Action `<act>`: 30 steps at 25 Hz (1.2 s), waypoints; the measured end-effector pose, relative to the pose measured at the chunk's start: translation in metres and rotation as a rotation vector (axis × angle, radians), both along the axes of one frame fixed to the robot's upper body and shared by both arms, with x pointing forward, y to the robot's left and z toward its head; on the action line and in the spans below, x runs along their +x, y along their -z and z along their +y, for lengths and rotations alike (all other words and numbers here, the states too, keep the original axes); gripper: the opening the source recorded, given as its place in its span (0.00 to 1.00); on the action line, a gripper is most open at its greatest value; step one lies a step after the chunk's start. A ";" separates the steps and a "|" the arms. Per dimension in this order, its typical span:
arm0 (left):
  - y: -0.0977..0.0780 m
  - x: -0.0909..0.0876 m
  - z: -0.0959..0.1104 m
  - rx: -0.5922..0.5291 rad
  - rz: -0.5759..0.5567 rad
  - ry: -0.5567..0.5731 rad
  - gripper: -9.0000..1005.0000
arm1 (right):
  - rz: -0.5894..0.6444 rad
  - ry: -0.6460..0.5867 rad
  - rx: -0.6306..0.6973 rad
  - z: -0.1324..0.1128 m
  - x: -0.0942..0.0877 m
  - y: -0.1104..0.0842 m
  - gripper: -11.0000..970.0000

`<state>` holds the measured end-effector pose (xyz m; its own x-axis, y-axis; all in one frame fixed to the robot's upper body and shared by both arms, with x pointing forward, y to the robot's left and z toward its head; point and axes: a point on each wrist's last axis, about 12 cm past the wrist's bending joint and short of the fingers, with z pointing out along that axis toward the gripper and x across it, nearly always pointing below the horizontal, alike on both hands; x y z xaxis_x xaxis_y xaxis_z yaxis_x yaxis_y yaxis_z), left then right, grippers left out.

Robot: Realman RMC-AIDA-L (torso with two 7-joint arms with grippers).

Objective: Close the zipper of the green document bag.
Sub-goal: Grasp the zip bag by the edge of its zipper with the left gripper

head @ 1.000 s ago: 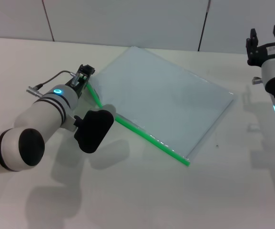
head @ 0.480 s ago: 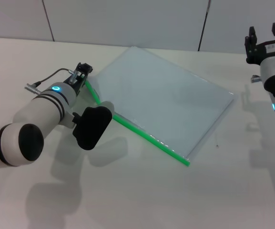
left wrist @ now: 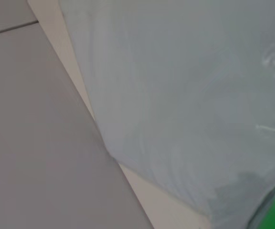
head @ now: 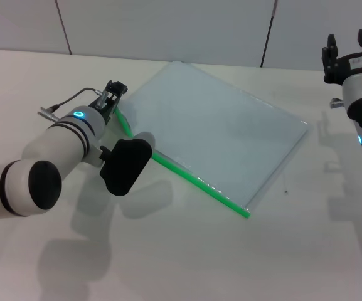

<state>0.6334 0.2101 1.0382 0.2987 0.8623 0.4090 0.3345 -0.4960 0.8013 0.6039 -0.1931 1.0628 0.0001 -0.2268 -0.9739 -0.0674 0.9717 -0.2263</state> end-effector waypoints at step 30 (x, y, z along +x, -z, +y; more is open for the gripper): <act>0.005 -0.007 -0.013 0.018 0.025 0.077 0.41 | -0.001 -0.001 0.000 0.000 0.000 0.000 0.54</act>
